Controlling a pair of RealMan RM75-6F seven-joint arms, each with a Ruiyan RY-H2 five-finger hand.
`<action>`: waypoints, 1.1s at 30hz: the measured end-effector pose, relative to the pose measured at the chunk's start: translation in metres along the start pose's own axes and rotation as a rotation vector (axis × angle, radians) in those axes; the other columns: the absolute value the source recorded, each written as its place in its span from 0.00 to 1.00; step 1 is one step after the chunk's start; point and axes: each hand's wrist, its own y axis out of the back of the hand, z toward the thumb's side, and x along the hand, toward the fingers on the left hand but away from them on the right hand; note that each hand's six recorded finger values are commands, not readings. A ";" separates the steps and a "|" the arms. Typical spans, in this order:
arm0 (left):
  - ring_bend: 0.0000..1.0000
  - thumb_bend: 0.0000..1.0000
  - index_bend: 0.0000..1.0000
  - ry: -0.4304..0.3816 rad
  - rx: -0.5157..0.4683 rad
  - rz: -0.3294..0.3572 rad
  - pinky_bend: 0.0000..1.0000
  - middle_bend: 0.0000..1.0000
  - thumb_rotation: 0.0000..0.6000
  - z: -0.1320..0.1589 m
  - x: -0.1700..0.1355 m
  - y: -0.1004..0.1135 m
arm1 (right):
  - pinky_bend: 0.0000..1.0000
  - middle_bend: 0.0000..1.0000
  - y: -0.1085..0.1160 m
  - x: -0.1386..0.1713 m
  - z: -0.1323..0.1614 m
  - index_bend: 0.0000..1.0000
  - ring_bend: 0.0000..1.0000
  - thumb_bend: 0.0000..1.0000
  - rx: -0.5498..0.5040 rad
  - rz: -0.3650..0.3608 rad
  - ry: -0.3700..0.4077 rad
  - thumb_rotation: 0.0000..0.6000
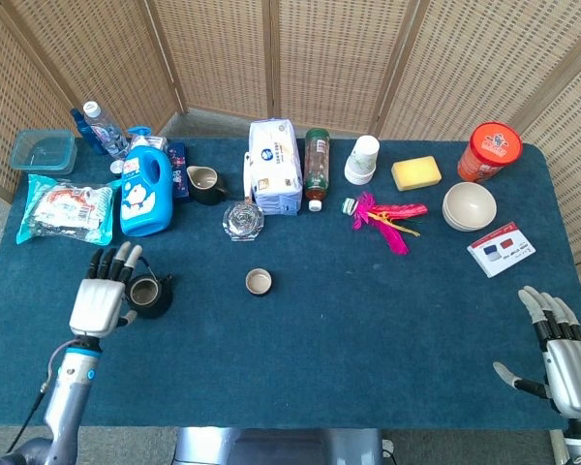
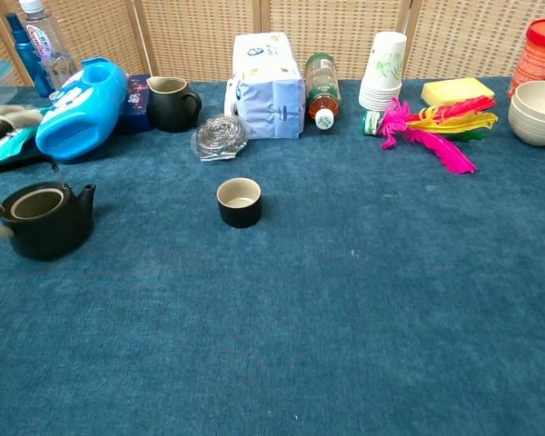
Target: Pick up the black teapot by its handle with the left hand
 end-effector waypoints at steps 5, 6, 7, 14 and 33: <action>0.00 0.04 0.00 0.057 0.015 -0.012 0.00 0.00 1.00 -0.024 0.013 0.002 | 0.00 0.00 0.000 -0.001 -0.001 0.00 0.00 0.00 0.003 -0.002 -0.006 1.00; 0.00 0.04 0.00 0.066 0.016 -0.018 0.00 0.00 1.00 -0.028 0.014 0.002 | 0.00 0.00 0.000 -0.001 -0.001 0.00 0.00 0.00 0.003 -0.001 -0.007 1.00; 0.00 0.04 0.00 0.077 0.018 -0.029 0.00 0.00 1.00 -0.033 0.015 0.001 | 0.00 0.00 -0.001 -0.001 -0.001 0.00 0.00 0.00 0.004 -0.001 -0.008 1.00; 0.00 0.04 0.00 0.090 -0.036 -0.085 0.00 0.00 1.00 -0.055 0.014 0.007 | 0.00 0.00 -0.003 0.000 -0.001 0.00 0.00 0.00 0.010 0.009 -0.009 1.00; 0.00 0.04 0.00 0.037 -0.260 -0.380 0.00 0.00 1.00 -0.064 0.054 0.047 | 0.00 0.00 -0.009 -0.002 -0.001 0.00 0.00 0.00 0.027 0.025 -0.017 1.00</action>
